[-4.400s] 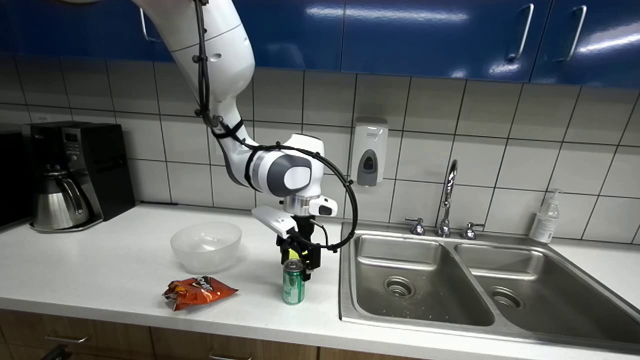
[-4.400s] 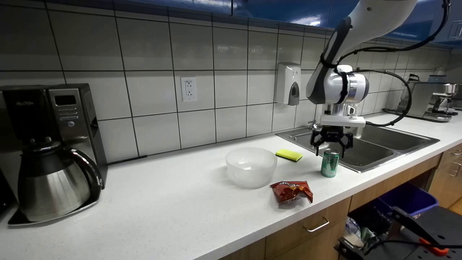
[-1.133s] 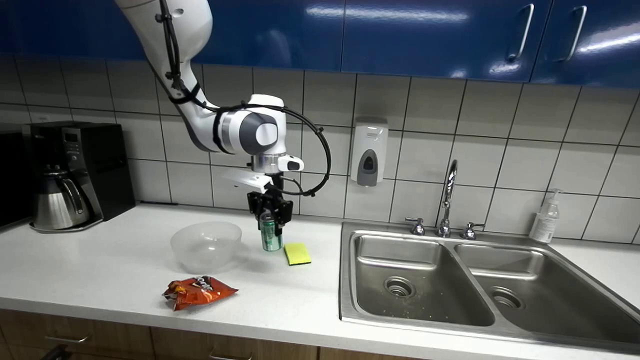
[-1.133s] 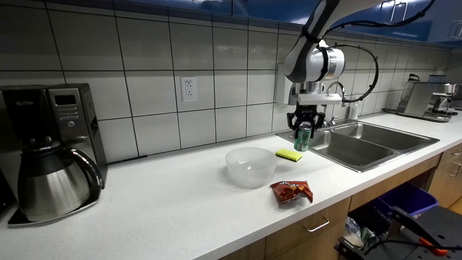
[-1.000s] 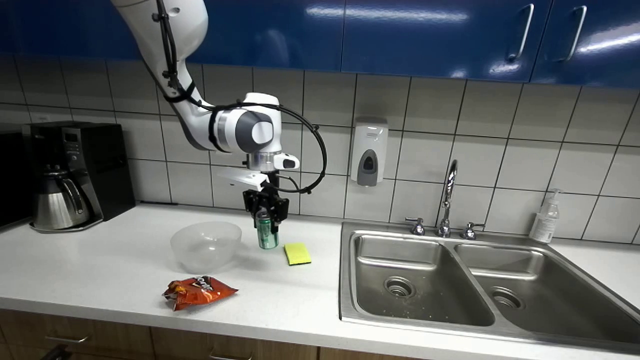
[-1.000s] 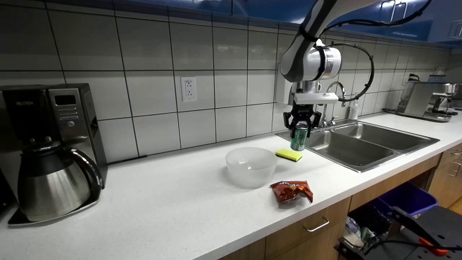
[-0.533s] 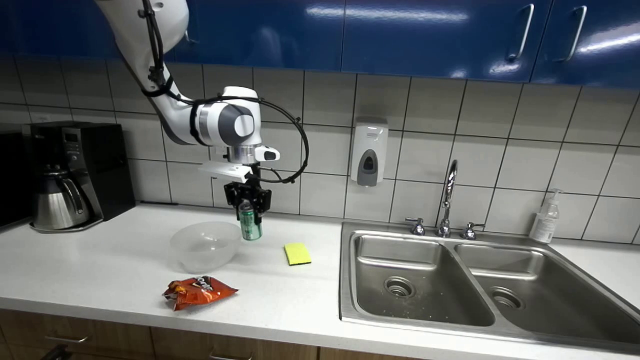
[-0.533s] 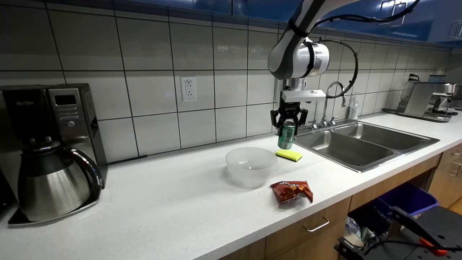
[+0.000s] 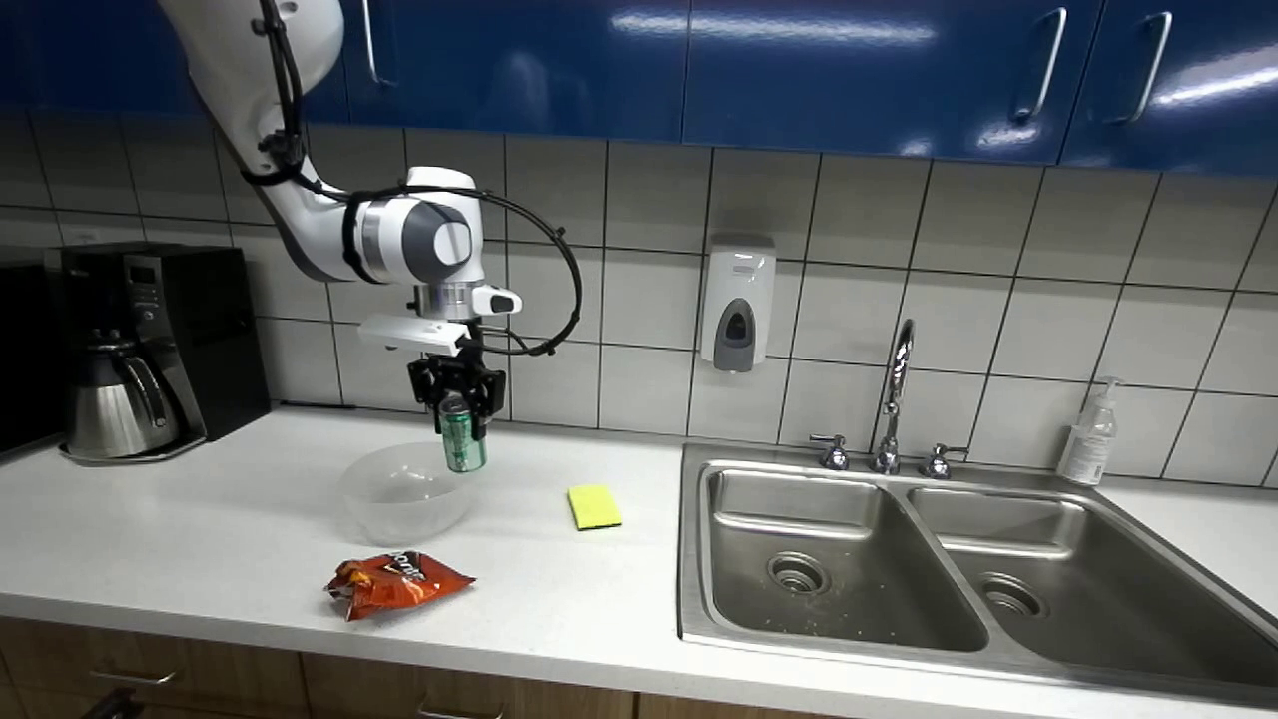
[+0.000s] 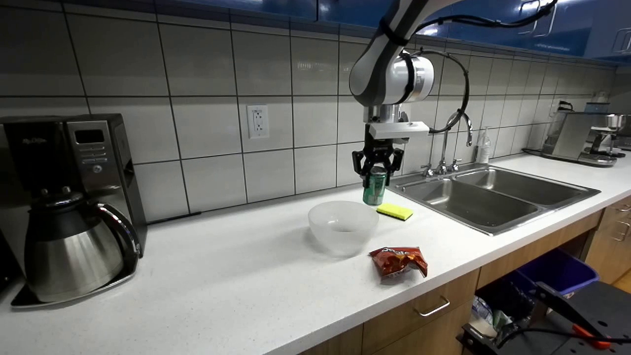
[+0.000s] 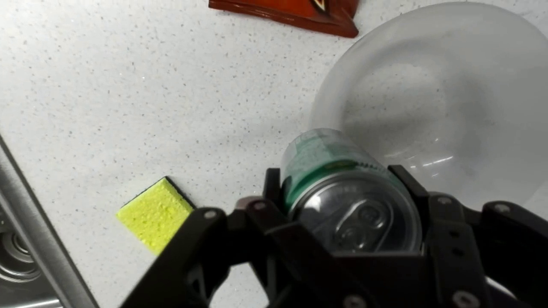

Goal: Put the green can in the bowl

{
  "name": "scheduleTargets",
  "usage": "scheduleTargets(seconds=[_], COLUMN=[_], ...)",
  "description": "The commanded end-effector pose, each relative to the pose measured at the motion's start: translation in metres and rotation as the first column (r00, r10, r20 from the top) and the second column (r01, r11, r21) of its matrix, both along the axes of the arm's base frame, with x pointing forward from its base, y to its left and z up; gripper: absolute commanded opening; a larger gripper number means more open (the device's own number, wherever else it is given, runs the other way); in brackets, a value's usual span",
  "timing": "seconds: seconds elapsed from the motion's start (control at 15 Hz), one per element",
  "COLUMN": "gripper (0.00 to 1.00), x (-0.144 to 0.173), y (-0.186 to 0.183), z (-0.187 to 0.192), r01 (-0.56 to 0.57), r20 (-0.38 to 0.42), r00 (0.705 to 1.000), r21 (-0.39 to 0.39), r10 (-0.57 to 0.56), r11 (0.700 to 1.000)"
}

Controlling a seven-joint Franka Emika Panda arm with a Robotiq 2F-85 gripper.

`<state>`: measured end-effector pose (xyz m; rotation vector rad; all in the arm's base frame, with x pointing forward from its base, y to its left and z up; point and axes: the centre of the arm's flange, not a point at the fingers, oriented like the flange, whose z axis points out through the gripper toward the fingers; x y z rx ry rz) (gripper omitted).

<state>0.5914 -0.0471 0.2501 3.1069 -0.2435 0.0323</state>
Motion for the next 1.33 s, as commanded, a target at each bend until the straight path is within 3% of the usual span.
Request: scheduleTargets(seconds=[0.0, 0.67, 1.27], gripper=[0.38, 0.38, 0.38], x=[0.002, 0.007, 0.025], y=[0.014, 0.039, 0.042], z=[0.012, -0.021, -0.061], r01=[-0.064, -0.219, -0.302], r20=[-0.030, -0.056, -0.032], r00=[0.997, 0.974, 0.952], r21=[0.006, 0.042, 0.048], r10=[0.064, 0.221, 0.304], r11=[0.998, 0.975, 0.952])
